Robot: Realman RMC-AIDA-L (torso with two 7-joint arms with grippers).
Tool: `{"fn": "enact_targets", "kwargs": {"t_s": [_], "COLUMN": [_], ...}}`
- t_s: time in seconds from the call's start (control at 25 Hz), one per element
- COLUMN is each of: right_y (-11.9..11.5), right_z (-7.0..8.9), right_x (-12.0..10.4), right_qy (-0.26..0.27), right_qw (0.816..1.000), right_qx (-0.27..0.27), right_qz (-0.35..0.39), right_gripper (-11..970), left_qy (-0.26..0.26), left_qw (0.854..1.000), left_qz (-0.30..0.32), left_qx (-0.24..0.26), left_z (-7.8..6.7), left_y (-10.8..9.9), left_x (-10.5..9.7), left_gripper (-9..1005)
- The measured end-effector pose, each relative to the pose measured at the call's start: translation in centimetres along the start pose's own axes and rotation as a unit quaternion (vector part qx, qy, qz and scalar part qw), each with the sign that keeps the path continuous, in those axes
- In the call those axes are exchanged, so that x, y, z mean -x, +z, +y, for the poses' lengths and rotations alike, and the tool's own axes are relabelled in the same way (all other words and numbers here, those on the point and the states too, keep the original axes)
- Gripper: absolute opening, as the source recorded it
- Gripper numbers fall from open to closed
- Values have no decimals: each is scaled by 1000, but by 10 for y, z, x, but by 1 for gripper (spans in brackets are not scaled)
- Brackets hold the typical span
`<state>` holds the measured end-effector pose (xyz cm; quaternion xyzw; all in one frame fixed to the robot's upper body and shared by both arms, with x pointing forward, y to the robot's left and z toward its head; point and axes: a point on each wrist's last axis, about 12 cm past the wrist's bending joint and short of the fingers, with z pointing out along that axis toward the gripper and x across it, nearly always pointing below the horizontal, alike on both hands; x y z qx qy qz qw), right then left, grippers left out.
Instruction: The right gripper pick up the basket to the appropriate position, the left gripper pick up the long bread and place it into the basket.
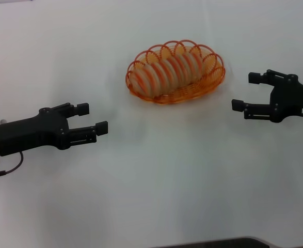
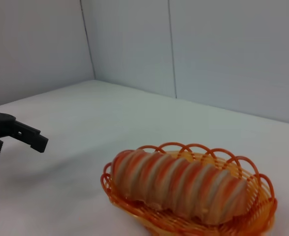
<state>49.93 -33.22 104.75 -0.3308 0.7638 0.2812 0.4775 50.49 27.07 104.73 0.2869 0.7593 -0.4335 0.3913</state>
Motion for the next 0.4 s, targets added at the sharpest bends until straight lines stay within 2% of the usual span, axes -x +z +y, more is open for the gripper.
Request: {"fn": "enact_targets", "kwargs": {"t_s": [0.4], "right_y": [7], "right_z": [6], "right_x": [-11], "right_qy": [12], "right_qw": [1000], "right_qx": [5], "right_qz": [9], "right_gripper": [930], "left_qy": [0], "left_qw": [1000], "left_qz": [3], "left_qx": [1], "left_z": [1], "left_y": [-1], "left_x": [1], "left_gripper": [891]}}
